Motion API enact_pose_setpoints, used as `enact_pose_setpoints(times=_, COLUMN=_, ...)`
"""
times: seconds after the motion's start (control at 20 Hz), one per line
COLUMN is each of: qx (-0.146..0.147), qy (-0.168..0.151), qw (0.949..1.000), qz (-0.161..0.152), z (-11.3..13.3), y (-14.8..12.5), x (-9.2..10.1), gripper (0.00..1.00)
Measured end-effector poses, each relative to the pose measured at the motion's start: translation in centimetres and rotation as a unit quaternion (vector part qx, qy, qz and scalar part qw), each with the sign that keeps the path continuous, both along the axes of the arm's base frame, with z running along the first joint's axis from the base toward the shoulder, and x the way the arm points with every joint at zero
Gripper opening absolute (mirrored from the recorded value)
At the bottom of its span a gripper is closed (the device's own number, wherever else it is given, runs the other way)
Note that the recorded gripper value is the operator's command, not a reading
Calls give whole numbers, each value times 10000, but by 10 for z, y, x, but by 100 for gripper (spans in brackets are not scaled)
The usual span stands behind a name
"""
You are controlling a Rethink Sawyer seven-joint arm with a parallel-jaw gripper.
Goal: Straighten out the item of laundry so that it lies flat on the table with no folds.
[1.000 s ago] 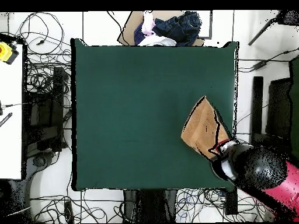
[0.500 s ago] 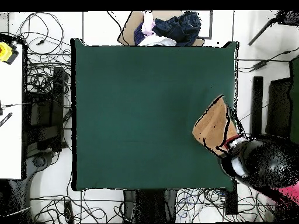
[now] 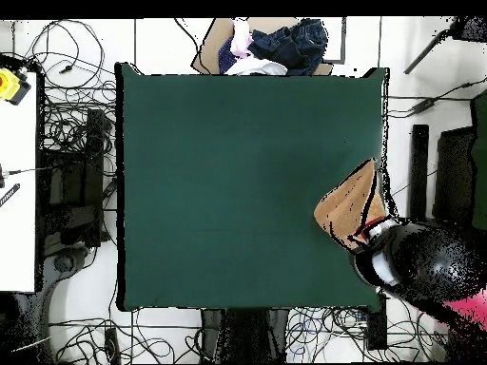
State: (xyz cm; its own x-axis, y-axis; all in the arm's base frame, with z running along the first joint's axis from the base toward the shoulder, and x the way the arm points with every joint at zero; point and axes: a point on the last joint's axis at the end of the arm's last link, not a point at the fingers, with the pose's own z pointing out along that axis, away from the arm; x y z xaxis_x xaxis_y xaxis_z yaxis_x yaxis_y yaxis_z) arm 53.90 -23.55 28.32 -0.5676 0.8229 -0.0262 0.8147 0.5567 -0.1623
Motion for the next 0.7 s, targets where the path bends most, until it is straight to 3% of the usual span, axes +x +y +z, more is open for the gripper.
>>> enact_pose_setpoints(times=0.7, qx=-54, qy=-186, qw=9982, qz=571, z=-16, y=57, x=31, gripper=0)
